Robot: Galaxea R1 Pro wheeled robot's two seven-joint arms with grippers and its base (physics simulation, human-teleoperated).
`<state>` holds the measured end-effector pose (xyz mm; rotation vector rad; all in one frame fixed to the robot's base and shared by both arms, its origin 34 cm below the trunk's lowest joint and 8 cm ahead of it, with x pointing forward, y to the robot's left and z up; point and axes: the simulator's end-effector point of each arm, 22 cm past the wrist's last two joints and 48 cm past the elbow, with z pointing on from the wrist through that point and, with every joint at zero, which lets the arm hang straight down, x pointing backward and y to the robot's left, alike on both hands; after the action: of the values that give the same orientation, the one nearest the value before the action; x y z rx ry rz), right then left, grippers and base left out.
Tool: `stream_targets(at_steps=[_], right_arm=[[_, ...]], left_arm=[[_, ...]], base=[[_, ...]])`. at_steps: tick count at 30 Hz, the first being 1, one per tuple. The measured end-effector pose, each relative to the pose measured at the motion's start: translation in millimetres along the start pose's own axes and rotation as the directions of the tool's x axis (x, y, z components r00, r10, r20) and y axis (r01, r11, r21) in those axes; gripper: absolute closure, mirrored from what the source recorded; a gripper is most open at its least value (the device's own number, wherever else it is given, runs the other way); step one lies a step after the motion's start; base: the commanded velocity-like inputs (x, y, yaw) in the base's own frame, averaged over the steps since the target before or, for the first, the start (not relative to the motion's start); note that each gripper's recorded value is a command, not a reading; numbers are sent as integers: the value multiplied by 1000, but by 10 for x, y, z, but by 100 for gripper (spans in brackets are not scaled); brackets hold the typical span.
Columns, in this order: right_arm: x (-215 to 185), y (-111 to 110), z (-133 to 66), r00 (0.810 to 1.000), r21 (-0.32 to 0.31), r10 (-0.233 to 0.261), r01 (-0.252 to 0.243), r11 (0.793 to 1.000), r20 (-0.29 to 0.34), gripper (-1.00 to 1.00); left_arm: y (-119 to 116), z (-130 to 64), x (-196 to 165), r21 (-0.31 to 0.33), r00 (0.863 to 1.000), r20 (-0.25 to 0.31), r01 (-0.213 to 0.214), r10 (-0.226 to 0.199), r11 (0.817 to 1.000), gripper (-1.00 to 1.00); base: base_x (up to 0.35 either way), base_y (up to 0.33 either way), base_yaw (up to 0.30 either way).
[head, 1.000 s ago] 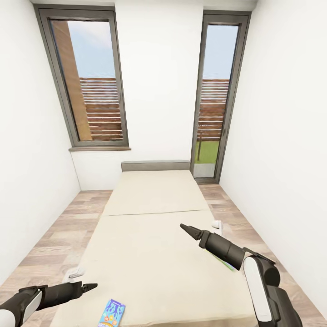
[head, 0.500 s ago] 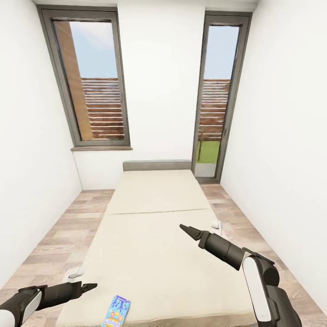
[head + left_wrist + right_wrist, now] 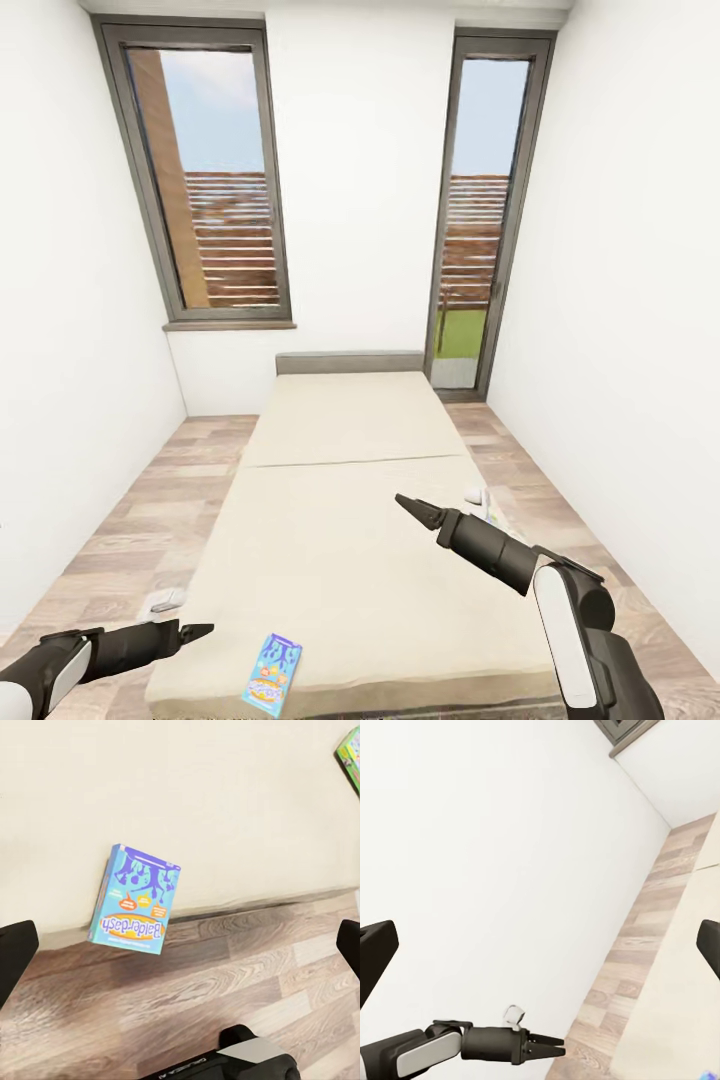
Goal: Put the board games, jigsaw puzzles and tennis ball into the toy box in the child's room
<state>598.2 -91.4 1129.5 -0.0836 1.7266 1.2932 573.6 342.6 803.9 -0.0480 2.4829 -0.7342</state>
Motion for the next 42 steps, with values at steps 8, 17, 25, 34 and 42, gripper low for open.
stream_targets(at_steps=[8,17,25,34,42], right_arm=[[1,-10,1,1000,3,2,-2,1000,0,-100],[6,-19,3,1000,7,0,0,1000,-1,-100],[15,-37,5,1000,14,-1,1,1000,-4,-100],[59,-142,9,1000,48,11,-11,999,-11,-100],[64,-231,7,1000,87,17,-16,996,-10,-100]], left_arm=[[3,-2,-4,0,1000,1,-1,1,1000,-100],[7,-2,1,-1,1000,-1,-1,1,1000,-100],[8,-3,0,-2,1000,-1,-1,1,1000,-100],[9,-4,-1,-3,1000,0,-2,2,1000,-100],[9,-4,-1,-3,1000,0,-2,2,1000,-100]], base=[[-93,185,0],[-79,101,0],[-89,105,0],[-78,125,0],[-8,13,0]])
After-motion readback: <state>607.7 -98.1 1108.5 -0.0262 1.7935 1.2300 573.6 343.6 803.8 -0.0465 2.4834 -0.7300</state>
